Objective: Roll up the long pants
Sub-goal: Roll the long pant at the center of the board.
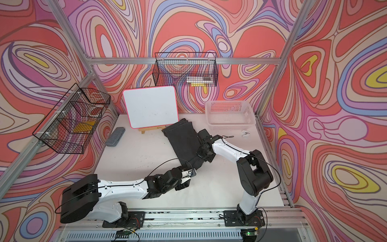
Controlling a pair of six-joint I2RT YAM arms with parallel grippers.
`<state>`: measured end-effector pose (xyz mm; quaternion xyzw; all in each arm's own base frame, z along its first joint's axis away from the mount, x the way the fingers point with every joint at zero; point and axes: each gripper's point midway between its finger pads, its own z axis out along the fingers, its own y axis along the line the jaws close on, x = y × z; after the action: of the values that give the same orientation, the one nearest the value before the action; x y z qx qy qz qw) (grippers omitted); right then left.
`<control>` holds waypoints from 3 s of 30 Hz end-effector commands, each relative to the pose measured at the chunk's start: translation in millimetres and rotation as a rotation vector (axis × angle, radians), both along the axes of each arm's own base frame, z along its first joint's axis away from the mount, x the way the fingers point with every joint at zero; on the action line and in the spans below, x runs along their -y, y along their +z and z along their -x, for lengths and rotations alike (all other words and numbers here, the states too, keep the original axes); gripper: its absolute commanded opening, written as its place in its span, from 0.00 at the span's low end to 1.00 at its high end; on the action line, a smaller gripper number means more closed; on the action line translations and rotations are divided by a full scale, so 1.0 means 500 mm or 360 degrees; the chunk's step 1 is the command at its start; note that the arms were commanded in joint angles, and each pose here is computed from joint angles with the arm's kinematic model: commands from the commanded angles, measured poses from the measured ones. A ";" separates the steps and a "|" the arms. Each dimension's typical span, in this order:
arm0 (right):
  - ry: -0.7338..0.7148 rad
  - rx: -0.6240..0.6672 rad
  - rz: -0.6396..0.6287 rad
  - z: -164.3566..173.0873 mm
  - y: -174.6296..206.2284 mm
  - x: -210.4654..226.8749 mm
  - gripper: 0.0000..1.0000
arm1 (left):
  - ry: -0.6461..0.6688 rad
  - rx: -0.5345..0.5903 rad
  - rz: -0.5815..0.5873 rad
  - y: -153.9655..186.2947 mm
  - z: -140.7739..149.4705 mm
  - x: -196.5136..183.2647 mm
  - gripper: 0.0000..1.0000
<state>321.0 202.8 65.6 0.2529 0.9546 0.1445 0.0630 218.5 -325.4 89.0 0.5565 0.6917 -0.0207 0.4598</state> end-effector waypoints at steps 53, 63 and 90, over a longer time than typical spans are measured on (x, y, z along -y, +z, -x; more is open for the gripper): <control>-0.0109 0.0612 -0.0470 0.054 0.092 0.151 0.96 | 0.0208 -0.2681 0.1412 0.054 -0.139 0.166 0.00; -0.0182 0.0609 -0.0615 -0.061 0.033 0.095 0.74 | 0.0171 -0.2684 0.1353 0.068 -0.116 0.153 0.00; -0.0181 0.0130 -0.0090 -0.101 0.083 0.097 0.00 | 0.0396 -0.0516 0.0201 0.106 -0.093 -0.002 0.99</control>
<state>378.0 151.5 107.6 0.3015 0.9250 0.1920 0.1286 239.2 -336.8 136.5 0.4130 0.8433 -0.1754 0.2958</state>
